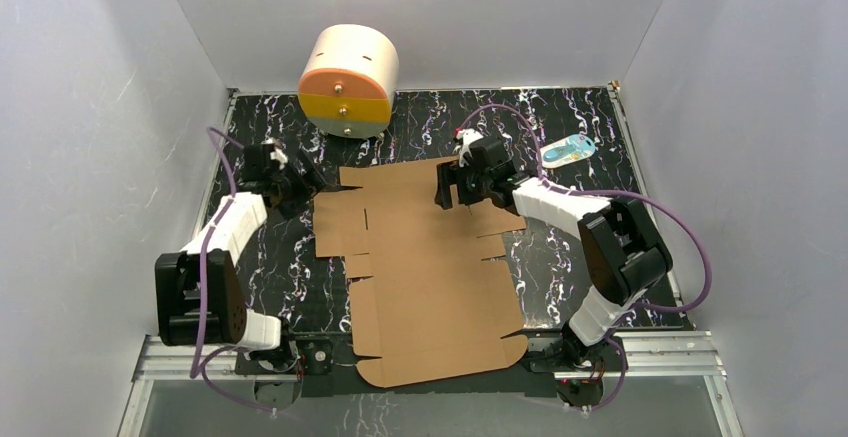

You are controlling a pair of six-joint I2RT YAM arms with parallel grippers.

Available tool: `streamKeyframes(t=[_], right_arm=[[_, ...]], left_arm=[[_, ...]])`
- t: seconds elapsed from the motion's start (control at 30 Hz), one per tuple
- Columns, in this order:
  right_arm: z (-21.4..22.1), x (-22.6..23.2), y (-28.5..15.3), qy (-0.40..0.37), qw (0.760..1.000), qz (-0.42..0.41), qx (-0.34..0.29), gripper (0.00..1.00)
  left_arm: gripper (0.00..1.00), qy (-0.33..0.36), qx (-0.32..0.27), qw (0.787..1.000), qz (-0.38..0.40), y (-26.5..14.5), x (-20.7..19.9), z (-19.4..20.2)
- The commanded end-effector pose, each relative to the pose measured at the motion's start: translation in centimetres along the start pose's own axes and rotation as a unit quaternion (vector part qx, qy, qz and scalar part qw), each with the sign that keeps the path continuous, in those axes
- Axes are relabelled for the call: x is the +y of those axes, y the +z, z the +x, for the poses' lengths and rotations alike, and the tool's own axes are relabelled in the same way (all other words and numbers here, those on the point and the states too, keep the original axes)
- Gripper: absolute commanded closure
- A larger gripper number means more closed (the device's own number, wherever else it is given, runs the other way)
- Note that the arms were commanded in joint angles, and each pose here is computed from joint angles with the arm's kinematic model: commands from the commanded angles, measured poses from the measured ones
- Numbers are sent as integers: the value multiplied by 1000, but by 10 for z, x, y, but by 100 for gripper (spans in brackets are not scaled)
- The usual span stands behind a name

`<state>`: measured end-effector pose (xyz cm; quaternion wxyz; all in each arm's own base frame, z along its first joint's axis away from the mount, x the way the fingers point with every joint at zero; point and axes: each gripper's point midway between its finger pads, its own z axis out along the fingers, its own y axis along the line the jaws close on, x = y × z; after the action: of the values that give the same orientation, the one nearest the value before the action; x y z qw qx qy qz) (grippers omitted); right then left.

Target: Fold the paper box

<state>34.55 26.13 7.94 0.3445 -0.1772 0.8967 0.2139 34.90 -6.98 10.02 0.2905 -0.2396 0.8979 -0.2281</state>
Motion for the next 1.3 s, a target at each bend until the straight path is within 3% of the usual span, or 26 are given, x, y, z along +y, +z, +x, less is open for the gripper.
streamKeyframes(t=[0.0, 0.37, 0.83, 1.27], right_arm=[[-32, 46, -10, -4, 992, -109, -64, 8], [-11, 68, -7, -6, 981, -177, -73, 2], [18, 65, 9, -11, 981, -184, -55, 1], [48, 50, 44, -6, 990, -139, -14, 3]], left_arm=[[12, -36, 11, 999, -3, -21, 19, 7], [13, -14, 78, 997, -19, -23, 45, 36], [33, -32, 132, 990, -43, 2, 62, 49], [79, -34, 121, 992, -26, -3, 54, 51]])
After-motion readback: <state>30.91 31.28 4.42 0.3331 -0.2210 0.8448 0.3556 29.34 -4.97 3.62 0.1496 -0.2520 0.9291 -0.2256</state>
